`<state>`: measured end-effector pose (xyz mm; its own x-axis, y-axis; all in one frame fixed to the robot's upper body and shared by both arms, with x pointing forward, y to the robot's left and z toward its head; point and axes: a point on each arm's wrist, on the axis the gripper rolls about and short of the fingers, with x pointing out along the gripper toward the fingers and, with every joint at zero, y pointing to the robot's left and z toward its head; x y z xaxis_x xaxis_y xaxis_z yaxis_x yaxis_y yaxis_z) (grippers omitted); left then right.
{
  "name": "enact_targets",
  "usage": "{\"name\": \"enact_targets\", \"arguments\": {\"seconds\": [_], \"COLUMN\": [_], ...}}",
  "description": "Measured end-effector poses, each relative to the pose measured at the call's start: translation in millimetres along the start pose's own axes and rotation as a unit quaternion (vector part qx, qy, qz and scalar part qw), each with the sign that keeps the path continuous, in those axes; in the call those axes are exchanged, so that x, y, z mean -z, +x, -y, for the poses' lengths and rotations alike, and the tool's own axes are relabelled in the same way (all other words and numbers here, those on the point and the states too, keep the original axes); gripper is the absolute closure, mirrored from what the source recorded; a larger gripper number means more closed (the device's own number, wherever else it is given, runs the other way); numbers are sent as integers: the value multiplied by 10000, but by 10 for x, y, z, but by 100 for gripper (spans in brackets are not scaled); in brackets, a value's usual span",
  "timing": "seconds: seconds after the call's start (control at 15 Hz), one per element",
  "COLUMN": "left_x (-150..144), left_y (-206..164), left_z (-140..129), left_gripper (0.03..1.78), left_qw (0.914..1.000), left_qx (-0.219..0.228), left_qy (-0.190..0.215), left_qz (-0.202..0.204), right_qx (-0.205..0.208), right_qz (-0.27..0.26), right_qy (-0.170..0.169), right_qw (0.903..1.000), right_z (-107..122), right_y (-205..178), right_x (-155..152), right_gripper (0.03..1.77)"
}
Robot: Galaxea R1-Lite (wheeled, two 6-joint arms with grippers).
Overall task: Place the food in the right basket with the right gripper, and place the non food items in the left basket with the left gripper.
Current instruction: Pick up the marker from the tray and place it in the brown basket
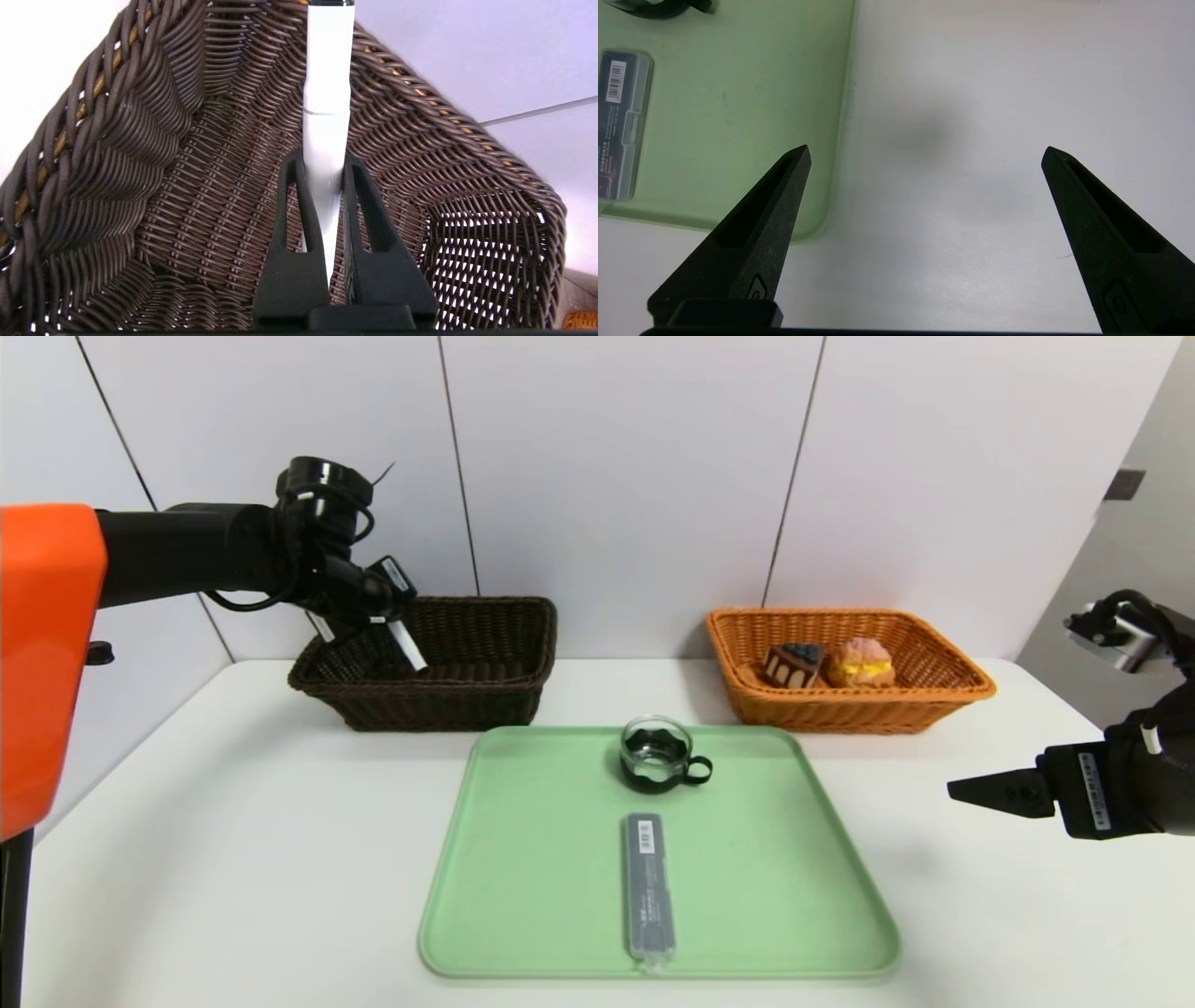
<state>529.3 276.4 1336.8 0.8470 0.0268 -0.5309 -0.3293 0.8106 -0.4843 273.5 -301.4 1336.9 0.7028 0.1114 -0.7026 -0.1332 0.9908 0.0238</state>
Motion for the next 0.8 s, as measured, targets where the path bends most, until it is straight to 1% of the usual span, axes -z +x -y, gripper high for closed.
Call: {"name": "enact_targets", "arguments": {"seconds": [0.8], "left_x": [109], "left_y": [210], "left_z": [-70], "left_gripper": [166], "left_qw": [9997], "left_qx": [-178], "left_qy": [50], "left_qz": [-179], "right_qx": [15], "right_qz": [10], "right_qy": [6], "right_qw": [10000], "right_z": [10], "right_y": [-67], "right_x": [104], "right_gripper": [9]}}
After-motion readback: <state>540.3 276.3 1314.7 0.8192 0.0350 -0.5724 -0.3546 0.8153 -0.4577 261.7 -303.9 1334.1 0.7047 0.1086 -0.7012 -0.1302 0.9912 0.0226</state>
